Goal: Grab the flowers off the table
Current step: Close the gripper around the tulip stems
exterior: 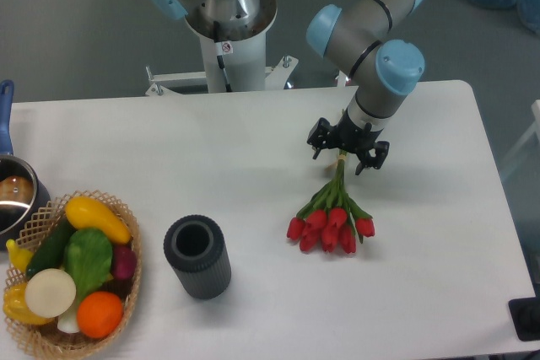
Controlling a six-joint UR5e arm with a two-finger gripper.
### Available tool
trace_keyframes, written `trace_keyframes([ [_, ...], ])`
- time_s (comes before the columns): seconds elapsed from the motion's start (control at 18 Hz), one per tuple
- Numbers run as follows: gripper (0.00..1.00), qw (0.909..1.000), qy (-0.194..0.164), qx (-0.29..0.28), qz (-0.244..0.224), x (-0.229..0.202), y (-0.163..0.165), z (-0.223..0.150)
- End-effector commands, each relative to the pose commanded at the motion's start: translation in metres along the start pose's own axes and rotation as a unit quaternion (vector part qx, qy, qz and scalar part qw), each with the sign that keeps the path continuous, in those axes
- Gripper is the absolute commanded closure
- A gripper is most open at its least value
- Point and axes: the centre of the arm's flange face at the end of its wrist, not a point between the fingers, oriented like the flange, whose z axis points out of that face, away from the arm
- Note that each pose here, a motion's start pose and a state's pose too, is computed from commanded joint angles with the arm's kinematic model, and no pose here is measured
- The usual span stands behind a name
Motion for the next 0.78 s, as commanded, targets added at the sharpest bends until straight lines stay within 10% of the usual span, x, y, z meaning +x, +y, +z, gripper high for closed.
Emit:
trace_keyframes([
  [0.28,0.00,1.0000,0.002,-0.001,0.000,-0.0001,0.0001,0.0048],
  [0.78,0.31,1.0000,0.006,-0.007,-0.002,-0.0015,0.0015,0.0104],
])
